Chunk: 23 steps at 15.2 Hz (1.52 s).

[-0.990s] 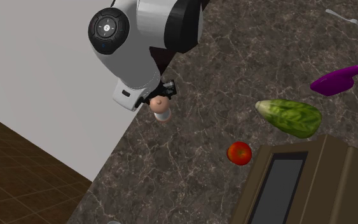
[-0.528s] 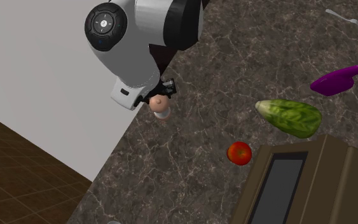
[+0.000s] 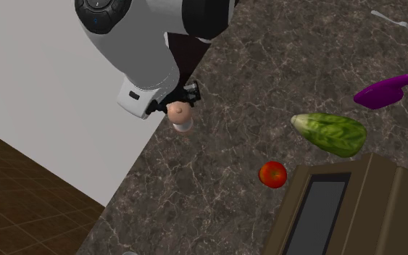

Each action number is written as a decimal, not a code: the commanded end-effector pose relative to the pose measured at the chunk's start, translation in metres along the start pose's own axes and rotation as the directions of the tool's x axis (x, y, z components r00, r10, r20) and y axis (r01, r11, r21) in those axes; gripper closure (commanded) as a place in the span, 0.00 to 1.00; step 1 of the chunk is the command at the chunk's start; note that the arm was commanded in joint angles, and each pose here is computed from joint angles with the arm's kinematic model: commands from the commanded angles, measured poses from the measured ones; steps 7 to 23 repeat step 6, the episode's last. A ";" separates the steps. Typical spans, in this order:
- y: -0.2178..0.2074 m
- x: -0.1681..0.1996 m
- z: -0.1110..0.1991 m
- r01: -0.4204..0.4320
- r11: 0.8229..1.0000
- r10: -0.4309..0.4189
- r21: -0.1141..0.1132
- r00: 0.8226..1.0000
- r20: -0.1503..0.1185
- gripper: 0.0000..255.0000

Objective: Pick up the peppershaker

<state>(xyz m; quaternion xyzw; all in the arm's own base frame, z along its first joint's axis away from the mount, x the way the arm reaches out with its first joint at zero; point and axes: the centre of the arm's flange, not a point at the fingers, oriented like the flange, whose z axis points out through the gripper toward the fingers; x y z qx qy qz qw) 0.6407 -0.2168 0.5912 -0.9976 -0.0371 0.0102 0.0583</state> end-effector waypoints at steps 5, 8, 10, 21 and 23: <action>-0.004 0.000 -0.028 0.000 1.000 0.000 0.000 1.000 0.001 1.00; -0.004 0.000 -0.028 0.000 1.000 0.000 0.000 1.000 0.001 1.00; -0.004 0.000 -0.028 0.000 1.000 0.000 0.000 1.000 0.001 1.00; -0.004 0.000 -0.028 0.000 1.000 0.000 0.000 1.000 0.001 1.00; -0.004 0.000 -0.028 0.000 1.000 0.000 0.000 1.000 0.001 1.00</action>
